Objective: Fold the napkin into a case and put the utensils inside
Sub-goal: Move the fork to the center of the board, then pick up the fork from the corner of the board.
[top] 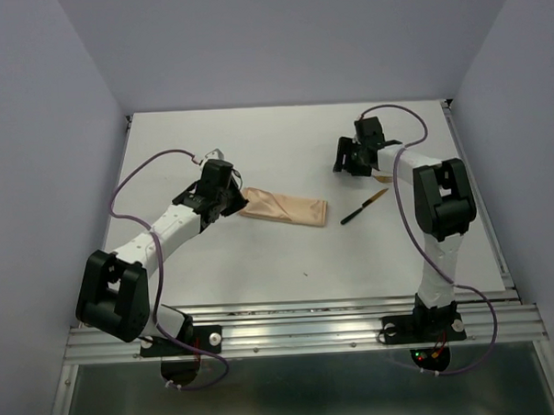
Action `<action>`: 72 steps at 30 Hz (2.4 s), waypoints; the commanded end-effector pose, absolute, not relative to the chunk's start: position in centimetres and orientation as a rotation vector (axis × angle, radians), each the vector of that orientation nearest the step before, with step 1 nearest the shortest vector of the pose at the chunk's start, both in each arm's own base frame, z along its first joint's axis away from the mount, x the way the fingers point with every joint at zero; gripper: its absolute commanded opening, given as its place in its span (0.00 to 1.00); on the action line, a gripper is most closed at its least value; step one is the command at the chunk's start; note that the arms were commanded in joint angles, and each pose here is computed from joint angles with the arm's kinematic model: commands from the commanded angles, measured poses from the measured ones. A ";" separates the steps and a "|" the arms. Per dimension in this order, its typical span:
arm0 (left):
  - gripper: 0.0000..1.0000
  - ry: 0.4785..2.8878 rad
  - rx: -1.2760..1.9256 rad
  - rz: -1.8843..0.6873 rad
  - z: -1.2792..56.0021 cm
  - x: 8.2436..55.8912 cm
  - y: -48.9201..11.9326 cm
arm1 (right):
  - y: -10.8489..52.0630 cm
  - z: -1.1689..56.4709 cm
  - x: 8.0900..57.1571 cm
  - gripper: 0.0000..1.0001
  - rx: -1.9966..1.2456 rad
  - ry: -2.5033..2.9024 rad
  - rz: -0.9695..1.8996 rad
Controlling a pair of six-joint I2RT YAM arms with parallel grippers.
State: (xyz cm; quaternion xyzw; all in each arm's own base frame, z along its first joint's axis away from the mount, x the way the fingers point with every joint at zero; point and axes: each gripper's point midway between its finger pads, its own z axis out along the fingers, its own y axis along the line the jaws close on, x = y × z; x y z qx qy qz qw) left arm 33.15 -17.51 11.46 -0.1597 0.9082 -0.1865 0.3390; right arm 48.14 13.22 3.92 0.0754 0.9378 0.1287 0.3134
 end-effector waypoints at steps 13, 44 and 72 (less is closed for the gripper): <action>0.09 2.315 -0.411 -0.477 12.5 34.1 -17.2 | 9.4 9.0 52.4 0.77 -0.077 2.362 -0.003; 0.08 2.385 -0.396 -0.425 9.8 35.8 -16.8 | 7.7 3.5 52.4 0.59 -0.446 2.427 0.085; 0.08 2.434 -0.393 -0.459 8.8 39.5 -17.2 | 9.1 9.7 52.7 0.03 -0.558 2.215 0.015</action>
